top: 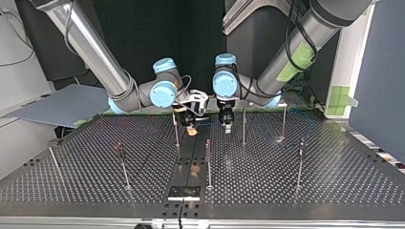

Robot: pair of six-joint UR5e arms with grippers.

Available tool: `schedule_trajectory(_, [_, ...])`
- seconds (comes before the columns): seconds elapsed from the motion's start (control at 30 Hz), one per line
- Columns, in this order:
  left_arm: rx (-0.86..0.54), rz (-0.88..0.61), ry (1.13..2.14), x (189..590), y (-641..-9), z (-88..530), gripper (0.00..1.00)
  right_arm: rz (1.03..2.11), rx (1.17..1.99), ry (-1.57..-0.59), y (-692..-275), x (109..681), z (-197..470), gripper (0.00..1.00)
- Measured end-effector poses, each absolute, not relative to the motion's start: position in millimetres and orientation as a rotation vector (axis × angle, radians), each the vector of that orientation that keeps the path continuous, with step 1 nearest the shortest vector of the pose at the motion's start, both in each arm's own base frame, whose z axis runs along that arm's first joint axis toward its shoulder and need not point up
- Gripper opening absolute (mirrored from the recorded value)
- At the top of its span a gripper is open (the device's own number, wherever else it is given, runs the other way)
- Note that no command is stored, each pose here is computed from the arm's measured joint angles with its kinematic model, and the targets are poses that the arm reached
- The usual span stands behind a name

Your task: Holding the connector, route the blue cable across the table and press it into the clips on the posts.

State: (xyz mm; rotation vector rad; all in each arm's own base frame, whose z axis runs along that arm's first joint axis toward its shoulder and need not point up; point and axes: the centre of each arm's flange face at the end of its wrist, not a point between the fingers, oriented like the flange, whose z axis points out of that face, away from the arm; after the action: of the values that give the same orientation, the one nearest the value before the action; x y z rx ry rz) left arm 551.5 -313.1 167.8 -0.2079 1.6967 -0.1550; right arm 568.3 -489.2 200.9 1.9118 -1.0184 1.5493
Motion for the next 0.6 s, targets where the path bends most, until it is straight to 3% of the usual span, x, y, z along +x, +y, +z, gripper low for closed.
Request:
schedule_trajectory(0.03, [-0.208,-0.154,1.698,551.5,-312.9,167.6,1.00,1.551,1.913,-1.018,-489.2,568.3,200.9,0.00])
schedule_trajectory(0.07, [-0.209,-0.151,1.701,551.3,-312.5,167.2,0.80,1.554,1.915,-1.017,-489.3,568.3,200.9,0.00])
schedule_trajectory(0.1, [-0.210,-0.148,1.702,551.1,-312.1,167.0,0.80,1.555,1.916,-1.017,-489.4,568.3,200.9,0.00])
schedule_trajectory(0.13, [-0.211,-0.145,1.703,550.9,-311.8,166.9,0.64,1.556,1.917,-1.016,-489.4,568.3,200.9,0.00])
schedule_trajectory(0.17, [-0.212,-0.144,1.704,550.7,-311.6,166.9,0.40,1.557,1.919,-1.016,-489.4,568.3,200.9,0.00])
schedule_trajectory(0.2, [-0.212,-0.143,1.704,550.6,-311.6,166.9,0.40,1.558,1.919,-1.016,-489.4,568.3,201.0,0.00])
schedule_trajectory(0.27, [-0.213,-0.142,1.703,550.6,-311.7,167.0,0.08,1.558,1.920,-1.016,-489.3,568.3,200.8,0.00])
schedule_trajectory(0.3, [-0.213,-0.142,1.703,550.5,-311.6,167.0,0.08,1.558,1.920,-1.016,-489.3,568.3,200.9,0.00])
schedule_trajectory(0.33, [-0.214,-0.141,1.703,550.4,-311.6,167.0,0.00,1.558,1.921,-1.016,-489.3,568.2,200.8,0.00])
schedule_trajectory(0.6, [-0.229,-0.141,1.705,548.8,-312.2,167.3,0.00,1.558,1.921,-1.016,-489.4,568.0,200.9,0.00])
